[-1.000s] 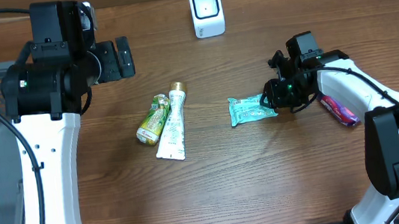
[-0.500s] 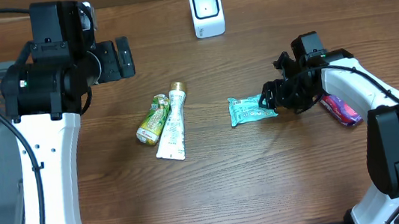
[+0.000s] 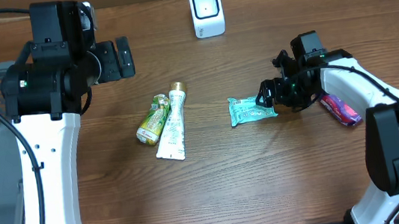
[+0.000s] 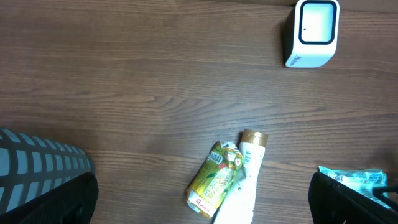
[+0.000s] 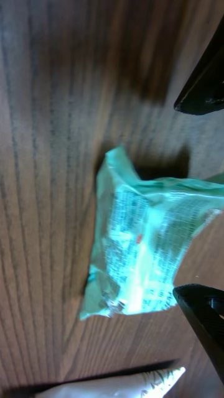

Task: Scan the item barcode
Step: 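Lower the teal pack onto the table and adjust the grip, then lift the teal pack toward the scanner with the right gripper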

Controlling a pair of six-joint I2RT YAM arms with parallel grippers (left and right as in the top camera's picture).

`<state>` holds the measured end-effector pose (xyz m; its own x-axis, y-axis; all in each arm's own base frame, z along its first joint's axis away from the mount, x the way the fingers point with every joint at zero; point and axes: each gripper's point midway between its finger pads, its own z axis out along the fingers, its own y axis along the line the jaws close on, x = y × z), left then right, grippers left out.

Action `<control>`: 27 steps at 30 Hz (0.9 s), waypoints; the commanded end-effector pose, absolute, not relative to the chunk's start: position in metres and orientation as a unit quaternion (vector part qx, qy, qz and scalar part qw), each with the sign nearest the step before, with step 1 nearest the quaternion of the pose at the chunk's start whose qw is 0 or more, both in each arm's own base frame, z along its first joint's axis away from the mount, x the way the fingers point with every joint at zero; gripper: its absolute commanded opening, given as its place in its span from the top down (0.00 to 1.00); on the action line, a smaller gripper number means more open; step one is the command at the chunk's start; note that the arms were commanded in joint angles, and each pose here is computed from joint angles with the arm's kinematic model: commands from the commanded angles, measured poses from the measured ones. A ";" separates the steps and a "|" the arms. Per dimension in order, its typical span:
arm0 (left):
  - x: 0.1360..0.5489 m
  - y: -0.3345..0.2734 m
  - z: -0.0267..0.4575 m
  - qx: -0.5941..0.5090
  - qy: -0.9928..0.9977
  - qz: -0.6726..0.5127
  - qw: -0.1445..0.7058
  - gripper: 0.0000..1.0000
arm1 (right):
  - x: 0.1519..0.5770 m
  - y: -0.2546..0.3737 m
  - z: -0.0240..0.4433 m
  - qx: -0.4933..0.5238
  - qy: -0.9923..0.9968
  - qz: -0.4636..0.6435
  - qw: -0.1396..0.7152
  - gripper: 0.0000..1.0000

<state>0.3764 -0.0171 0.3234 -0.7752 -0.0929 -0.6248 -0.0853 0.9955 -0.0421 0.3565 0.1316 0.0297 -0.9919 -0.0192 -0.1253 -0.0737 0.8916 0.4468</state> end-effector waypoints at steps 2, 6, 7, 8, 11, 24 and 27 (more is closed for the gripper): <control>0.379 -0.014 0.325 -0.042 0.941 0.002 0.335 0.01 | 0.351 0.142 0.011 -0.022 0.964 0.265 0.029 0.13; 0.379 -0.014 0.325 -0.042 0.941 0.002 0.335 0.00 | 0.343 0.158 0.005 -0.019 0.948 0.317 -0.002 0.21; 0.379 -0.014 0.325 -0.042 0.941 0.002 0.335 0.00 | 0.341 0.163 0.000 -0.020 0.942 0.334 -0.013 0.28; 0.379 -0.014 0.325 -0.042 0.941 0.002 0.335 0.00 | 0.340 0.165 -0.004 -0.019 0.940 0.340 -0.018 0.33; 0.379 -0.014 0.325 -0.042 0.941 0.002 0.335 0.00 | 0.335 0.169 -0.019 -0.013 0.934 0.354 -0.038 0.41; 0.379 -0.014 0.325 -0.042 0.941 0.002 0.335 0.01 | 0.345 0.165 -0.018 -0.001 0.929 0.369 -0.030 0.90; 0.379 -0.014 0.325 -0.042 0.941 0.002 0.335 0.00 | 0.353 0.170 -0.003 -0.004 0.924 0.381 -0.027 0.91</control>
<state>0.3764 -0.0171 0.3234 -0.7753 -0.0929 -0.6248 -0.0851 0.9955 -0.0424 0.3496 0.1739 0.0044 -0.9991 -0.0276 0.0332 0.0059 0.6751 0.7377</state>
